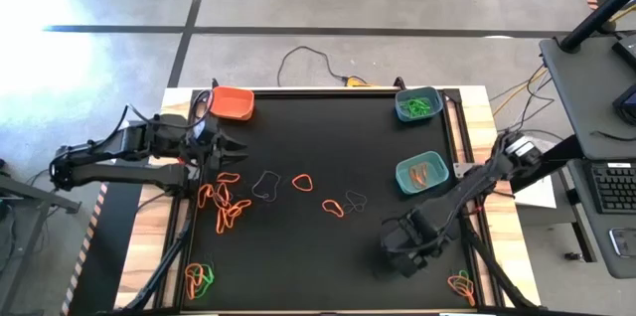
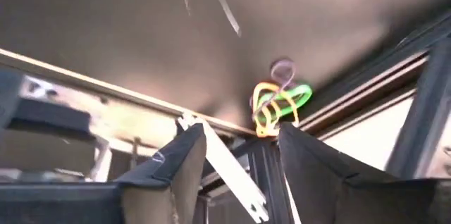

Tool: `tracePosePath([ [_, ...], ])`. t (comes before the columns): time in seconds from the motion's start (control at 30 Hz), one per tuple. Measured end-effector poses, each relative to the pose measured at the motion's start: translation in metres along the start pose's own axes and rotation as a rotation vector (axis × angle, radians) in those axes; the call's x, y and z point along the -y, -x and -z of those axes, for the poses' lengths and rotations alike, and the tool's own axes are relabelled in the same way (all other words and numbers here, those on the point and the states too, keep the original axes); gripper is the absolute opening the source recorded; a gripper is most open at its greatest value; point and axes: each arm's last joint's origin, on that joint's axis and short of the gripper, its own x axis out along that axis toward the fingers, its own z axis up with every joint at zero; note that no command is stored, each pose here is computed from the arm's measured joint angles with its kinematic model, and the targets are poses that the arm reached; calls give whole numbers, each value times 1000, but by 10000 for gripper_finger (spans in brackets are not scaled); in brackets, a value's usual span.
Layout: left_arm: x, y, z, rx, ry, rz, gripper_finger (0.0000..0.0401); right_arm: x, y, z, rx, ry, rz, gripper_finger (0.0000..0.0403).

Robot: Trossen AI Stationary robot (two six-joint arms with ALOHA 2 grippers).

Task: Sort rubber bands into baskets
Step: Put the orange rubber band into the green bin

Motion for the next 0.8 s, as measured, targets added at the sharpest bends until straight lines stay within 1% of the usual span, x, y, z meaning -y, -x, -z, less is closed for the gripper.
tracePosePath([
  [0.1, 0, -5, -1, -4, -2, -1, 153, -10, -17, 5, -34, 25, 5, 189],
  [0.17, 0, -7, -1, -16, -1, -6, 153, -15, -28, 7, -74, 14, 19, 191],
  [0.23, 0, -10, -1, -26, 0, -7, 153, -15, -41, 9, -129, 2, 59, 191],
  [0.33, 1, -12, 0, -41, 1, 3, 153, -11, -60, 11, -161, -6, 111, 191],
  [0.5, 1, -13, 0, -52, 1, 11, 153, -5, -85, 5, -191, -7, 60, 191],
  [0.63, 1, -14, 0, -51, 9, 13, 153, 0, -101, -3, -196, -50, 22, 191],
  [0.7, 2, -14, 0, -50, 23, 14, 153, 2, -107, -6, -200, -38, 2, 190],
  [0.8, 2, -13, 0, -49, 30, 15, 153, 15, -117, -8, -200, -82, 61, 179],
])
